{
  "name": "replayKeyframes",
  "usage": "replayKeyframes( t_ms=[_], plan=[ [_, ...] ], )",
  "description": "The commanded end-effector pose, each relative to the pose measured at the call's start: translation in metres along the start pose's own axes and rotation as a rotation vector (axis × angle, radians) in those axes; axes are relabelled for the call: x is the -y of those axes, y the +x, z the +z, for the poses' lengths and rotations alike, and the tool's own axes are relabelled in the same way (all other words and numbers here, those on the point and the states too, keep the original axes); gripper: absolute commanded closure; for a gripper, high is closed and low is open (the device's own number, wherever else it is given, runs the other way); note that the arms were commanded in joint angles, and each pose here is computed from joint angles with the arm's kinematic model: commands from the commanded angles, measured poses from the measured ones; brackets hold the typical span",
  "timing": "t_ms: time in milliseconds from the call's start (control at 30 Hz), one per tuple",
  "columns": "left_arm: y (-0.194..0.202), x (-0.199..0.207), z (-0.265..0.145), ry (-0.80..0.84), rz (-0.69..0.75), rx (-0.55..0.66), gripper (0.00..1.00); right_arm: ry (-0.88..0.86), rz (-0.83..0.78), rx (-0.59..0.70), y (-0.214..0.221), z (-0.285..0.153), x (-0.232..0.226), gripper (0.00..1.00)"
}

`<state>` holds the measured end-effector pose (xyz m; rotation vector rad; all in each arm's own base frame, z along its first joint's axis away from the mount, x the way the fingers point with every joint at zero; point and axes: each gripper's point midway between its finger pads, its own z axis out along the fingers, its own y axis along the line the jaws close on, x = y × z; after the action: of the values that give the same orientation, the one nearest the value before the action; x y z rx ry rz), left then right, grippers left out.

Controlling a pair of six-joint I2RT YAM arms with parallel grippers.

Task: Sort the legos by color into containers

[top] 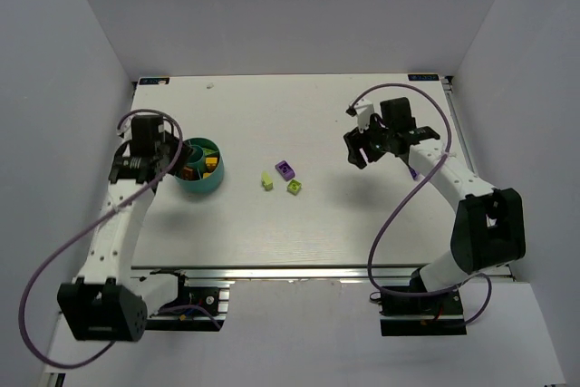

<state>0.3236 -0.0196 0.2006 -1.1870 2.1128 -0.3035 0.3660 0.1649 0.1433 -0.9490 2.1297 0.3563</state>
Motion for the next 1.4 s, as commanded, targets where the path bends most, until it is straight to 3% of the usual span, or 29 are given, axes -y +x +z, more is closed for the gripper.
replayKeyframes(
  t_ms=[0, 33, 100, 167, 300, 667, 867, 1000, 1367],
  plan=[
    [0.011, 0.052, -0.040, 0.446, 0.174, -0.001, 0.53, -0.093, 0.075, -0.069, 0.015, -0.002, -0.019, 0.28],
    [0.018, 0.057, -0.039, 0.527, 0.188, 0.001, 0.42, -0.164, 0.054, -0.064, 0.019, -0.001, -0.034, 0.15],
    [0.038, 0.071, -0.060, 0.696, 0.200, -0.077, 0.10, -0.223, -0.032, -0.052, 0.018, 0.004, -0.057, 0.11],
    [0.050, 0.071, -0.061, 0.757, 0.198, -0.106, 0.02, -0.240, -0.134, -0.007, 0.017, 0.011, -0.068, 0.11],
    [0.056, 0.066, -0.070, 0.801, 0.202, -0.106, 0.02, -0.261, -0.254, 0.064, -0.004, 0.032, -0.106, 0.11],
    [0.060, 0.043, -0.082, 0.767, 0.184, -0.069, 0.02, -0.122, -0.188, -0.104, -0.007, 0.113, -0.136, 0.13],
    [0.064, 0.031, -0.082, 0.755, 0.168, -0.059, 0.02, -0.146, -0.182, -0.120, -0.008, 0.127, -0.144, 0.21],
    [0.066, 0.030, -0.079, 0.748, 0.166, -0.065, 0.02, -0.181, -0.186, -0.129, -0.009, 0.131, -0.154, 0.36],
    [0.058, 0.032, -0.084, 0.741, 0.183, -0.032, 0.02, -0.229, -0.211, -0.159, 0.007, 0.130, -0.164, 0.53]
  ],
)
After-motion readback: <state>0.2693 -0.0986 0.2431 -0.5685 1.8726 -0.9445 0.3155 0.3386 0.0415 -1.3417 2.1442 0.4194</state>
